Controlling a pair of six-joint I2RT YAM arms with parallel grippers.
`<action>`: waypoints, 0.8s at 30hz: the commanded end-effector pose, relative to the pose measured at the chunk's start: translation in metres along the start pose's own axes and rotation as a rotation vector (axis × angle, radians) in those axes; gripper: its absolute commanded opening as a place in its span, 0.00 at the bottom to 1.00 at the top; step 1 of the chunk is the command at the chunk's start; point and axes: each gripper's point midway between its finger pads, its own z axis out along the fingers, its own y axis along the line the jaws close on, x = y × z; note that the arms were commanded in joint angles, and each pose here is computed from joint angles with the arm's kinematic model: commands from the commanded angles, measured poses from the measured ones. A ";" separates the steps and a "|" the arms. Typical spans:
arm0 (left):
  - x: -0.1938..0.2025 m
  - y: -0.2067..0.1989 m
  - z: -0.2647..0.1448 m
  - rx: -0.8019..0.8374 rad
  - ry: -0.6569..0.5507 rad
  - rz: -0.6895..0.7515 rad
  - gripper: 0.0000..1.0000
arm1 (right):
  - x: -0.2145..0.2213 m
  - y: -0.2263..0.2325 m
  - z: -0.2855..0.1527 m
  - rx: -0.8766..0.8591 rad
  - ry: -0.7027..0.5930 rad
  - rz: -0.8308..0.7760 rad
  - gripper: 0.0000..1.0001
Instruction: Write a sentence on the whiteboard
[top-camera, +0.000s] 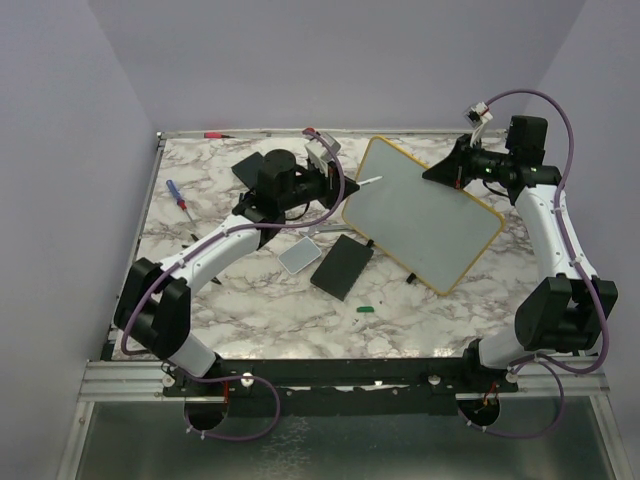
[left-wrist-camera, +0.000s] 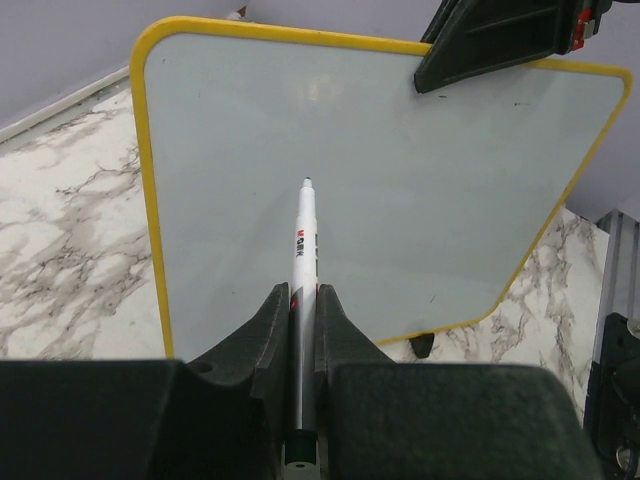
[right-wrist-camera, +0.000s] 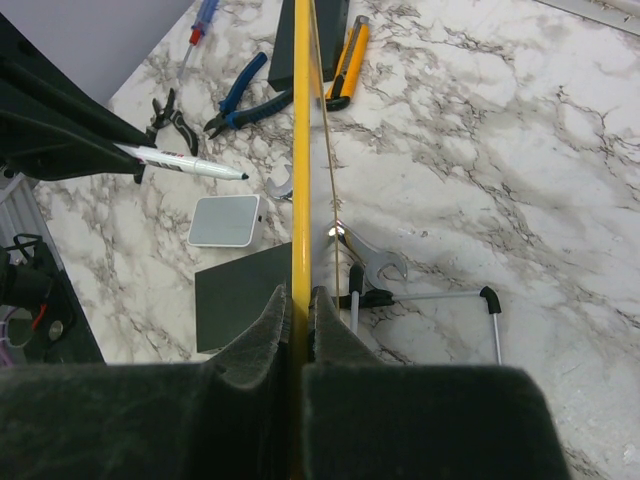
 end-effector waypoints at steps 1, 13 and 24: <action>-0.017 -0.002 0.012 0.043 -0.043 0.010 0.00 | 0.014 0.015 0.001 -0.042 0.037 0.055 0.01; -0.009 0.017 0.021 0.012 -0.045 -0.007 0.00 | 0.016 0.013 0.002 -0.038 0.040 0.053 0.01; -0.005 0.029 0.026 0.002 -0.058 -0.036 0.00 | 0.016 0.012 0.003 -0.037 0.040 0.051 0.01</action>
